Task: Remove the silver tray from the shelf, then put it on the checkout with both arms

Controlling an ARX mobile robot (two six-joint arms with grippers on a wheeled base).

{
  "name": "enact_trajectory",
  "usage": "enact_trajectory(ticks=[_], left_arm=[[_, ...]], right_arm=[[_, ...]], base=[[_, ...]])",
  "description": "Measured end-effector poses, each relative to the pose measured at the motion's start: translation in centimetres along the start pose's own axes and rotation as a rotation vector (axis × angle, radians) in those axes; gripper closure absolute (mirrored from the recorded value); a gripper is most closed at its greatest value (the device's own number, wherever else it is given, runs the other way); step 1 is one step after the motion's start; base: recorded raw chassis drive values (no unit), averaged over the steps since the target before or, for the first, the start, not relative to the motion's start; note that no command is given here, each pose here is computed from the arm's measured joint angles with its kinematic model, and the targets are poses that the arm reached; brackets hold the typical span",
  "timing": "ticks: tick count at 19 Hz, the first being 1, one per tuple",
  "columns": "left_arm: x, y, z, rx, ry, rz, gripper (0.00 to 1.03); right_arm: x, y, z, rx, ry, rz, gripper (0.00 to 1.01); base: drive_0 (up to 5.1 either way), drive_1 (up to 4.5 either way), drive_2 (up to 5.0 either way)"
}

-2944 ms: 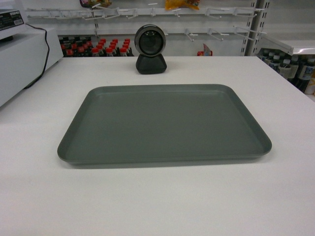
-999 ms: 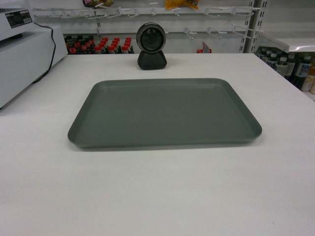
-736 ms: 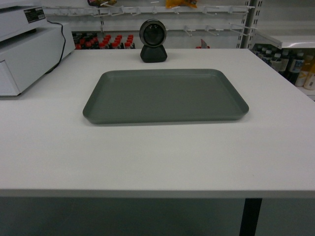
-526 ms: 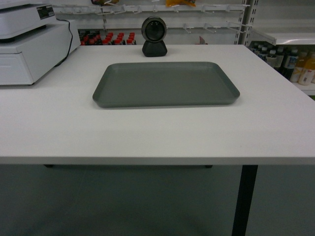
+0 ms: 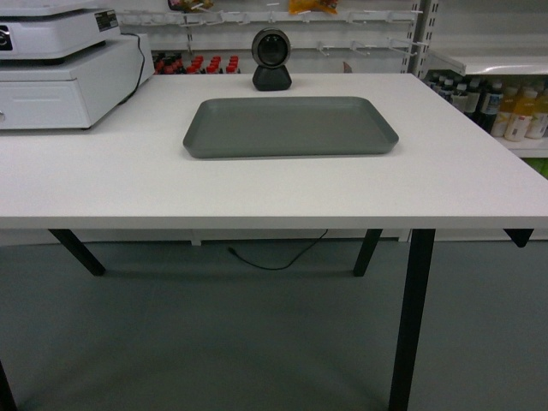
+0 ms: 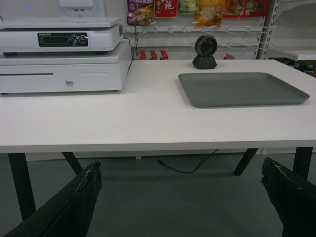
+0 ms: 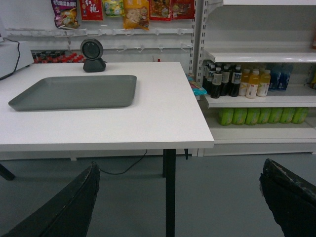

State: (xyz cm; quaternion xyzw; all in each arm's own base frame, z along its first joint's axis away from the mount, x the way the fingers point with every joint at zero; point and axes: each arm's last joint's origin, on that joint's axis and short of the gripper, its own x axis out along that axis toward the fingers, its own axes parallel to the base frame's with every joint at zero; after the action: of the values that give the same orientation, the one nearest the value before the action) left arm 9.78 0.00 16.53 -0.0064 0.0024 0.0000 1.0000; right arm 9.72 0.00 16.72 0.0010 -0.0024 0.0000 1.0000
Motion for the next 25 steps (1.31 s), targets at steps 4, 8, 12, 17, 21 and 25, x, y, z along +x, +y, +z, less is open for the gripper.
enact_trajectory(ticks=[4, 8, 12, 17, 21, 25], left_arm=[[0.0, 0.0, 0.0, 0.0, 0.0, 0.0, 0.05], [0.0, 0.0, 0.01, 0.0, -0.001, 0.0, 0.05], [0.0, 0.0, 0.03, 0.0, -0.003, 0.0, 0.05], [0.0, 0.0, 0.0, 0.003, 0.0, 0.0, 0.05], [0.0, 0.0, 0.0, 0.002, 0.0, 0.0, 0.05], [0.0, 0.0, 0.0, 0.002, 0.0, 0.0, 0.05]], right_arm=[[0.0, 0.0, 0.01, 0.0, -0.001, 0.0, 0.03], [0.0, 0.0, 0.02, 0.0, -0.002, 0.0, 0.03], [0.0, 0.0, 0.04, 0.0, -0.004, 0.0, 0.03], [0.0, 0.0, 0.0, 0.0, 0.0, 0.0, 0.03], [0.0, 0.0, 0.0, -0.001, 0.0, 0.0, 0.03], [0.0, 0.0, 0.01, 0.0, -0.001, 0.0, 0.03]], base=[[0.0, 0.0, 0.0], [0.0, 0.0, 0.0], [0.0, 0.0, 0.0], [0.0, 0.0, 0.0], [0.0, 0.0, 0.0], [0.0, 0.0, 0.0]])
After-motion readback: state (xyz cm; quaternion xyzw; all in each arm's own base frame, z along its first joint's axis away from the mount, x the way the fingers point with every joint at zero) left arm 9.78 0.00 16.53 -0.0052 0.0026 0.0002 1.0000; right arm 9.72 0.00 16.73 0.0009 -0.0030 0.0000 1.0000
